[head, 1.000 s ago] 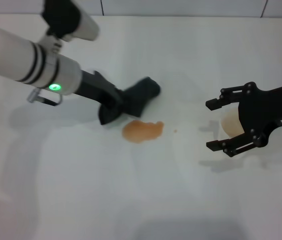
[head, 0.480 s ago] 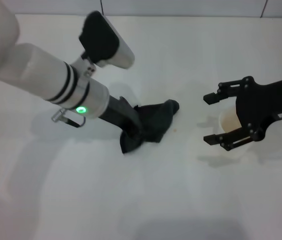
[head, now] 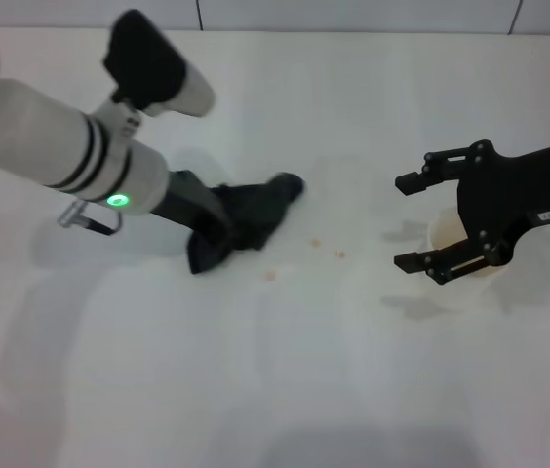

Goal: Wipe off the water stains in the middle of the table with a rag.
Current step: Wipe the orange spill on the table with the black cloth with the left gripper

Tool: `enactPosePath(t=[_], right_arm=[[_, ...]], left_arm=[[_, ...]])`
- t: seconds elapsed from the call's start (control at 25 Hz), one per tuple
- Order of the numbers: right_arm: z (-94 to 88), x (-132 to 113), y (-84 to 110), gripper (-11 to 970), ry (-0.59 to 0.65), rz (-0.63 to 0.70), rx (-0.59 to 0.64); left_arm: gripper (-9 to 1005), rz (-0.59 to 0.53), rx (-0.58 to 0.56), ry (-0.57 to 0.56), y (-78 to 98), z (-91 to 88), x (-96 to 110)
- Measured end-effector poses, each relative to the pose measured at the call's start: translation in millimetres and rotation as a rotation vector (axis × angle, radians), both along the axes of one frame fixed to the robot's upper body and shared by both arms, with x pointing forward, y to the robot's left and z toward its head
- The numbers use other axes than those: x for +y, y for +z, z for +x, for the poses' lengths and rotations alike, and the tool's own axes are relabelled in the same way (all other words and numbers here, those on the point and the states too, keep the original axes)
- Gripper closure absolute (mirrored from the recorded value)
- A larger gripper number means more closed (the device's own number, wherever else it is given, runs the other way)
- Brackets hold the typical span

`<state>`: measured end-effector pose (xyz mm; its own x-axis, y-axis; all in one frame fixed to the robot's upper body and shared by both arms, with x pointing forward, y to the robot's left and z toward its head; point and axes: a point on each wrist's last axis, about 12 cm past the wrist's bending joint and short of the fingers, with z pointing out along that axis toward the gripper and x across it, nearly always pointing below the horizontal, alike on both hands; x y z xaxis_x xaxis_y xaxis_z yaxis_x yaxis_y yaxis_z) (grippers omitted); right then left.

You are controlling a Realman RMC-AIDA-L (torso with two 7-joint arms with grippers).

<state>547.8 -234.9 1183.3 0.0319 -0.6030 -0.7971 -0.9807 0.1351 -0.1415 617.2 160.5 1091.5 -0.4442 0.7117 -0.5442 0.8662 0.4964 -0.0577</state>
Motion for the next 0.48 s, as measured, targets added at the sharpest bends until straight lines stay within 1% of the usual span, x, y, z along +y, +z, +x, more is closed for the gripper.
enactPosePath(t=[0.08,0.2,0.32,0.48], right_arm=[[1.0,0,0.5,102,-0.002,0.0,-0.004],[1.8,1,1.1,102,-0.001,0.0,-0.006],[2.0,2,1.2,102,0.003,-0.001,-0.006],[2.1,3,1.2,102,0.003,-0.001,-0.004]], left_arm=[[903,-0.001,-0.001,0.015,0.2,0.0,5],[905,-0.005,0.003,-0.004,2.2,-3.1,4],[905,-0.022,0.011,-0.05,5.1,-9.1,-4],[905,-0.052,0.015,-0.112,8.0,-16.6,-22]])
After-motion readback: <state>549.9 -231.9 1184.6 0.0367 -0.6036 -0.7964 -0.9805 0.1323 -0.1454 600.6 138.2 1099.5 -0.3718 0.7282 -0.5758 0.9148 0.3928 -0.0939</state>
